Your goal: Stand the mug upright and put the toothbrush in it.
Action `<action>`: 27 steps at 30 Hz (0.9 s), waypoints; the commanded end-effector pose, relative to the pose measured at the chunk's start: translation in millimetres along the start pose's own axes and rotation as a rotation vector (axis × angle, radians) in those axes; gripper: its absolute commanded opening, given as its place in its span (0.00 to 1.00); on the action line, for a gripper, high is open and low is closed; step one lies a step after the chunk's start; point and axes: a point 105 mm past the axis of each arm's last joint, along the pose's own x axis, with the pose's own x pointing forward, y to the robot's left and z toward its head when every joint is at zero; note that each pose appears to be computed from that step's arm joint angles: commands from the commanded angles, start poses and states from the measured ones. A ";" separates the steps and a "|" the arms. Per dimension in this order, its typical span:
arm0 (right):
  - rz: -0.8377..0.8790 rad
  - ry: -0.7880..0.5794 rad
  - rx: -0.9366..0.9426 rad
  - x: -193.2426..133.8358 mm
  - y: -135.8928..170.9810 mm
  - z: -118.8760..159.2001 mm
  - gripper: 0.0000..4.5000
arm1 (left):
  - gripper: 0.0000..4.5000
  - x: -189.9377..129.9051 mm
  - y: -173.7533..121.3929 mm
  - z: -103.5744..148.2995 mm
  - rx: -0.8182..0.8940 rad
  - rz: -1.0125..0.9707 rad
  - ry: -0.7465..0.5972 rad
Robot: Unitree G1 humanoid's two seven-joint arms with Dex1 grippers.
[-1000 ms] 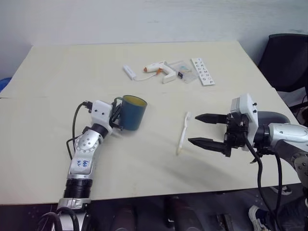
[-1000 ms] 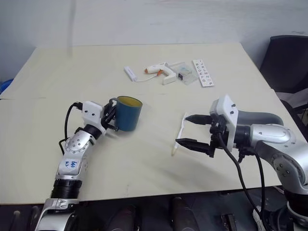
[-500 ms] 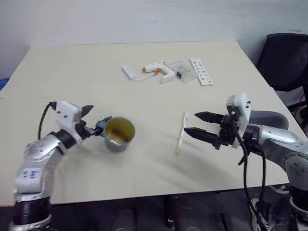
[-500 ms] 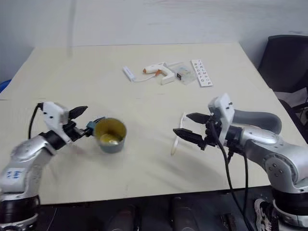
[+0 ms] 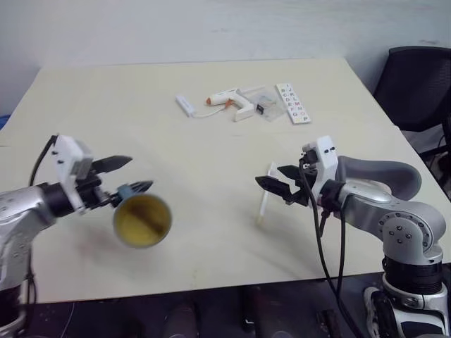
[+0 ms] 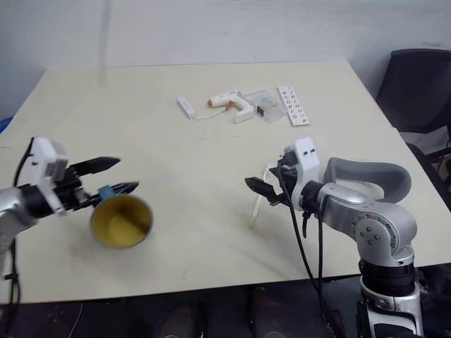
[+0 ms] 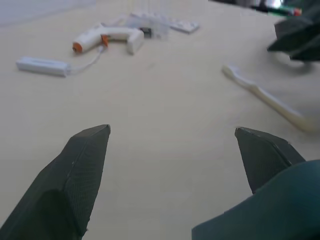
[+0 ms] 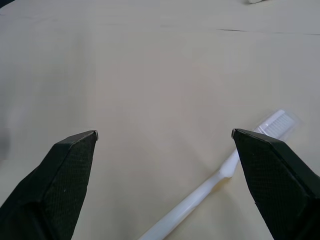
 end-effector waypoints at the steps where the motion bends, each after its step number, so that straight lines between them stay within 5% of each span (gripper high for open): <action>1: -0.009 -0.040 -0.052 -4.9 0.5 12.3 1.00 | 0.94 24.3 14.3 -12.2 -0.071 0.135 -0.017; 5: -0.019 -0.036 -0.070 -7.7 -2.6 14.7 1.00 | 0.94 50.2 22.3 -47.1 -0.155 0.224 0.163; 9: -0.016 -0.032 -0.079 -10.7 -3.5 15.6 1.00 | 0.94 56.4 28.3 -42.4 -0.177 0.240 0.234; 16: -0.006 -0.044 -0.073 -9.8 -0.5 15.0 1.00 | 0.94 55.5 30.1 -16.8 -0.041 0.189 0.154; 27: 0.003 -0.041 -0.066 -9.0 1.5 12.2 1.00 | 0.94 45.0 25.2 -58.9 0.089 0.207 0.198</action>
